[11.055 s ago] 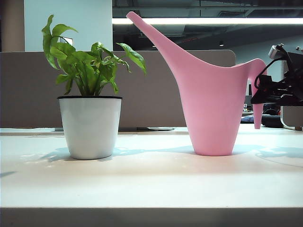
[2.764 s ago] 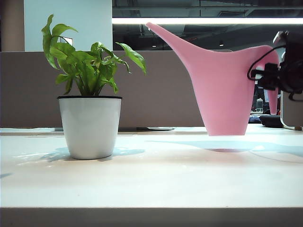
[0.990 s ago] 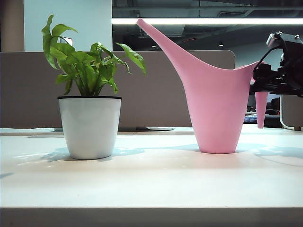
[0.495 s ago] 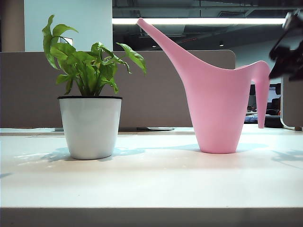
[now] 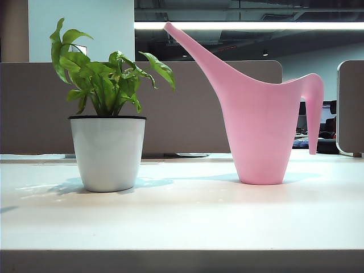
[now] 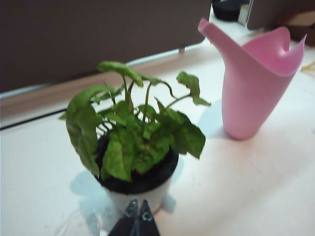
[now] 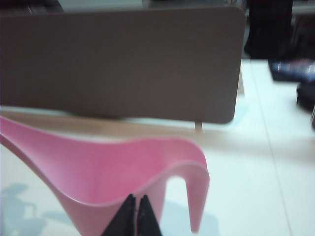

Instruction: Pick up the watering can from the table, water the potted plant, and put the can back.

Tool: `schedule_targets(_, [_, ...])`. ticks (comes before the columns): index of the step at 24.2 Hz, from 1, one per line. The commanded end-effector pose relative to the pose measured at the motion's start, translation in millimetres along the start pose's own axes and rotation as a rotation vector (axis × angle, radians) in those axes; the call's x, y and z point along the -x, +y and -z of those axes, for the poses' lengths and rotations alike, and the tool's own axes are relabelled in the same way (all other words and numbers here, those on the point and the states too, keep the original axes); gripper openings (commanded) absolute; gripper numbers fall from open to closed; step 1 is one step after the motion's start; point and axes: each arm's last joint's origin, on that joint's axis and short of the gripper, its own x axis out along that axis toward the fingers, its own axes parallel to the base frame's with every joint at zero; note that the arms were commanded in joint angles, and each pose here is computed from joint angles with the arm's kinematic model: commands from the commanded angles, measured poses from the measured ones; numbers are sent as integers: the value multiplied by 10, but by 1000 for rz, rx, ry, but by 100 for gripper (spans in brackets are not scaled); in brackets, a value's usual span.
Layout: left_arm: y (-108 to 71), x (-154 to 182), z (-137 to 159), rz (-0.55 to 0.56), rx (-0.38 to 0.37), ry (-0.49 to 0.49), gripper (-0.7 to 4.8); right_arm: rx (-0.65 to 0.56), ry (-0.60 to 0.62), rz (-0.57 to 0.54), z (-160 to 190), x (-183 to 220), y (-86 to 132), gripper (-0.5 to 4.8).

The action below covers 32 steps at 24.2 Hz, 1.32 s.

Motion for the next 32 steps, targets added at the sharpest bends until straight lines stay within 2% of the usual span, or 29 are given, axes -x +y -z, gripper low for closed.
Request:
schedule_targets(1, [11,-92,71,-12,-21,-99,-6,3,-14,48,-58,209,51,-9])
schedule_targets(3, [14,-136,137,-9,-4,-66,-6,0,-3,52,-60,325,86,-8])
schedule_targets(6, [15,-138,128,-10,30,-75,-6,-27,76,46,9,433,126,-8])
schedule_targets(8, [27,-136,115,-51,12,-87,-6,-88,120,41,53,517,157,-8])
schedule_targets(9, [31,-138,130,-68,-20,-81,-6,-104,137,30,74,604,204,-9])
schedule_targets(13, [4,-62,270,-60,-41,-141,-6,13,79,21,140,836,286,-9])
schedule_targets(16, [-19,-24,467,-57,-51,-209,-6,23,67,22,341,891,294,-9])
schedule_targets(18, [-33,-18,654,-60,-49,-204,-6,24,63,23,535,870,282,-9])
schedule_targets(21, [-43,-40,839,-57,-21,-201,-6,27,36,25,715,834,268,-9])
schedule_targets(24, [-50,-68,1008,-59,24,-263,-6,31,17,26,899,784,251,-9])
schedule_targets(25, [-52,-83,1115,-68,61,-310,-6,28,29,27,999,758,242,-9])
schedule_targets(32, [-62,-123,1416,-88,84,-246,-6,-21,95,30,1225,710,226,-9])
